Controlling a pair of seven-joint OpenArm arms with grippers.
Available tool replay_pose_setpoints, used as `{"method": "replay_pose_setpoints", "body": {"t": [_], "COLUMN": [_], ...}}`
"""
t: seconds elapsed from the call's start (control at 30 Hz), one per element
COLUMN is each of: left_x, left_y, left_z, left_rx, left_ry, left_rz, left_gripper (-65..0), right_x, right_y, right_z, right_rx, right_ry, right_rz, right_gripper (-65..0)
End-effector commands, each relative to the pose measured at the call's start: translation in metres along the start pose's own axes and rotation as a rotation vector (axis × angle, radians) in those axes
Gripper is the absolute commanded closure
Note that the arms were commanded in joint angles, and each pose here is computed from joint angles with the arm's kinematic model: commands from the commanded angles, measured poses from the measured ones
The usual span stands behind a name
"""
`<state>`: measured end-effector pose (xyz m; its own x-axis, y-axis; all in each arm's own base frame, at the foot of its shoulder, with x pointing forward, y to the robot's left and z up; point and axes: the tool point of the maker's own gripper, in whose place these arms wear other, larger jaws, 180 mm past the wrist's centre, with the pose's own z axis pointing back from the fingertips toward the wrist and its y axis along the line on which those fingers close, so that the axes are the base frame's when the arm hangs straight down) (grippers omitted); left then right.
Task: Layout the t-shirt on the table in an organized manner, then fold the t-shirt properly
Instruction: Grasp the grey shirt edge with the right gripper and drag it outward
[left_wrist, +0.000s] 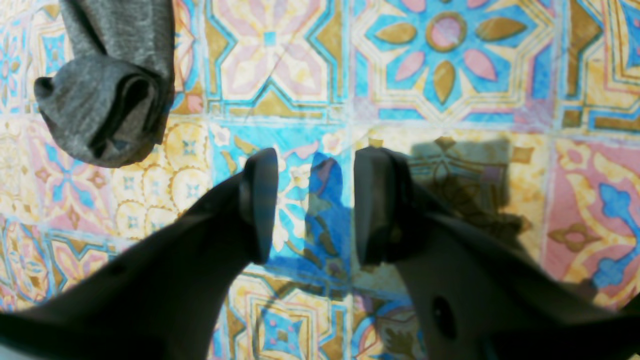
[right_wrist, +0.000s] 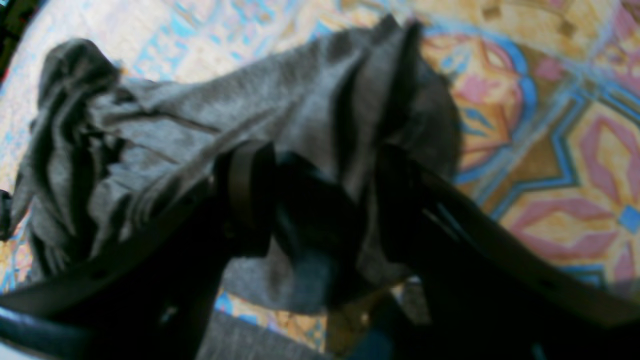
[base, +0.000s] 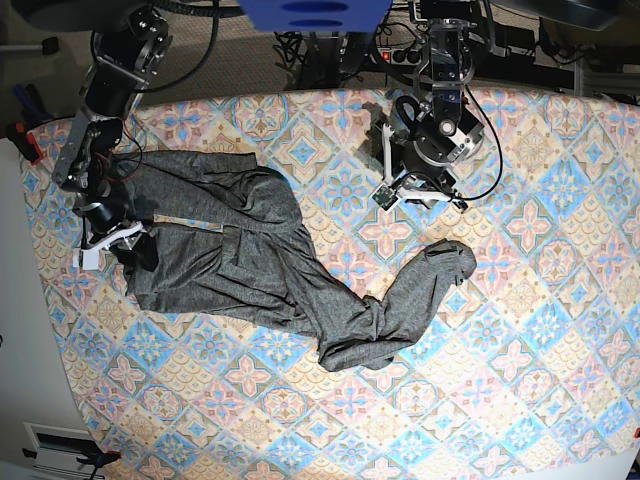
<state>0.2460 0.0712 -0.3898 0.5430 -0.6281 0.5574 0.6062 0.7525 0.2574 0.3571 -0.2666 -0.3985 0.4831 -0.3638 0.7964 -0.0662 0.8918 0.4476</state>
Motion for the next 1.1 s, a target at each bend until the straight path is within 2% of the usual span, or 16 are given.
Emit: {"method": "replay_pose_setpoints", "body": {"t": [0.0, 0.1, 0.33, 0.4, 0.5, 0.63, 0.67, 0.73, 0.83, 0.93, 1.0, 1.07], "left_x": [0.011, 0.011, 0.012, 0.011, 0.011, 0.011, 0.011, 0.01, 0.01, 0.011, 0.011, 0.01], "left_y": [0.004, 0.004, 0.005, 0.004, 0.004, 0.004, 0.004, 0.004, 0.004, 0.003, 0.003, 0.003], "left_z": [0.003, 0.003, 0.003, 0.003, 0.003, 0.003, 0.003, 0.003, 0.003, 0.003, 0.003, 0.003], "left_rx": [0.015, 0.015, 0.016, 0.015, 0.015, 0.015, 0.014, 0.013, 0.013, 0.012, 0.012, 0.011], "left_ry": [-0.039, -0.039, -0.04, -0.039, -0.039, -0.039, -0.038, -0.037, -0.037, -0.038, -0.038, -0.037], "left_rz": [0.005, 0.005, 0.004, 0.005, 0.005, 0.005, 0.005, 0.005, 0.005, 0.004, 0.004, 0.005], "left_gripper": [-24.5, -24.5, -24.5, -24.5, -24.5, -24.5, -24.5, -24.5, -24.5, -24.5, -24.5, -24.5], "right_x": [0.022, 0.012, -0.034, -0.042, -0.042, -0.04, -0.032, 0.008, 0.07, 0.14, 0.17, 0.198], "right_y": [0.0, 0.012, 0.077, 0.085, 0.085, 0.081, 0.077, 0.061, 0.067, 0.066, 0.062, 0.065], "right_z": [0.002, -0.005, -0.033, -0.035, -0.035, -0.036, -0.036, -0.032, -0.032, -0.017, -0.004, 0.015], "right_rx": [0.01, 0.042, 0.217, 0.239, 0.237, 0.218, 0.196, 0.132, 0.09, 0.028, -0.027, -0.053], "right_ry": [-0.052, -0.012, 0.161, 0.186, 0.191, 0.188, 0.177, 0.109, -0.025, -0.176, -0.255, -0.33], "right_rz": [0.024, 0.045, 0.173, 0.188, 0.189, 0.185, 0.192, 0.241, 0.288, 0.341, 0.34, 0.379], "right_gripper": [-30.8, -30.8, -29.1, -20.7, 0.0, 0.0, 0.0, 0.0, 0.0, 0.0, 0.0, 0.0]}}
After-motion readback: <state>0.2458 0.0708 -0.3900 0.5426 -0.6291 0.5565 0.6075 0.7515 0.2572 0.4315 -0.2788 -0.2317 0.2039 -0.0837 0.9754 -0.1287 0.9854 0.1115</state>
